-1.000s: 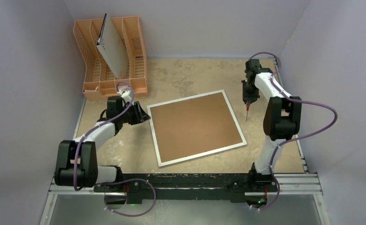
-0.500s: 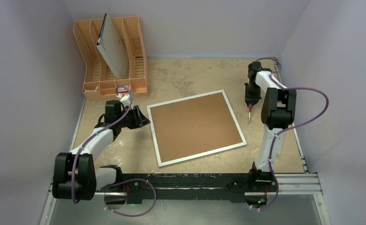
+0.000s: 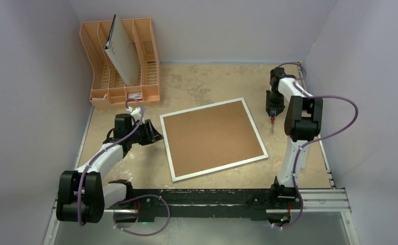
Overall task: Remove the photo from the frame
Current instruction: Place the screwdriver at the center of the board.
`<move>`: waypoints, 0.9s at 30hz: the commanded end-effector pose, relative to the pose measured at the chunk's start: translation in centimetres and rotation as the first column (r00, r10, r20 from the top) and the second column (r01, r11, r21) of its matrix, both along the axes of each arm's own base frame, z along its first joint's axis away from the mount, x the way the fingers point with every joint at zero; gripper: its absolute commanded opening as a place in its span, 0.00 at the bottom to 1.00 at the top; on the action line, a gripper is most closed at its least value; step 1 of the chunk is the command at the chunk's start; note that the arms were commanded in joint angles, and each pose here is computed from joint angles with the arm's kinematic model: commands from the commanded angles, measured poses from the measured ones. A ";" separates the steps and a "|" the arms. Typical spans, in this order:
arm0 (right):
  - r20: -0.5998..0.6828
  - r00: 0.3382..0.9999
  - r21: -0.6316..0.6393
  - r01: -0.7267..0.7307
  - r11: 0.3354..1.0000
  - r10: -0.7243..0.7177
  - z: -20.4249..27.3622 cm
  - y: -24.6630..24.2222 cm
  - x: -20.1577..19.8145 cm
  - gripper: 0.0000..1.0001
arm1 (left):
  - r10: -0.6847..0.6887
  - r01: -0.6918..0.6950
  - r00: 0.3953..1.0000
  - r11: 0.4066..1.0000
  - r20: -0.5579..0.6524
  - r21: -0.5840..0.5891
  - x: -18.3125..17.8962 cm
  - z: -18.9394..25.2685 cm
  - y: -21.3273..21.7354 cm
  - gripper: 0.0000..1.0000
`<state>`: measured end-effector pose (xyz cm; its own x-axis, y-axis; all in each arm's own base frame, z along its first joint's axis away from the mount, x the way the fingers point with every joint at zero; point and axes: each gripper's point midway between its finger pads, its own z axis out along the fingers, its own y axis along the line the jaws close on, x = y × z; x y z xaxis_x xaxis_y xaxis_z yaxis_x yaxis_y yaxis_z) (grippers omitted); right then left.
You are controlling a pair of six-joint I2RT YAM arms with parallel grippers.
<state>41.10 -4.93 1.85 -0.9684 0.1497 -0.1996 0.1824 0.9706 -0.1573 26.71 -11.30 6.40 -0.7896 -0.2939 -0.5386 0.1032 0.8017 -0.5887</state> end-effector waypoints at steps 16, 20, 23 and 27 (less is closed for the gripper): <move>0.189 0.980 0.403 -0.136 0.905 0.063 3.8 8.6 -1.8 0.54 | 0.033 -0.037 0.998 0.996 -0.053 -0.079 -2.0 -1.0 -0.7 0.38; 0.206 0.978 0.439 -0.075 0.895 -0.019 3.8 9.3 -2.2 0.56 | 0.022 -0.019 0.999 0.996 0.033 -0.090 0.4 1.5 -1.0 0.38; 0.269 0.947 0.429 0.043 0.902 -0.173 5.0 8.6 -2.8 0.61 | -0.042 0.046 0.994 0.998 0.105 -0.035 3.1 4.0 -1.0 0.41; 0.329 0.883 0.512 0.130 0.849 -0.334 6.6 9.4 -5.6 0.72 | -0.232 0.236 0.951 0.972 0.205 0.005 7.0 7.1 -2.6 0.42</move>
<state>34.98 3.80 3.78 -0.8923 0.3546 -0.2793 0.2702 0.9153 0.2986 29.26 -12.12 8.65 -0.7992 -0.2853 -0.5290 0.1301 0.7772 -0.6157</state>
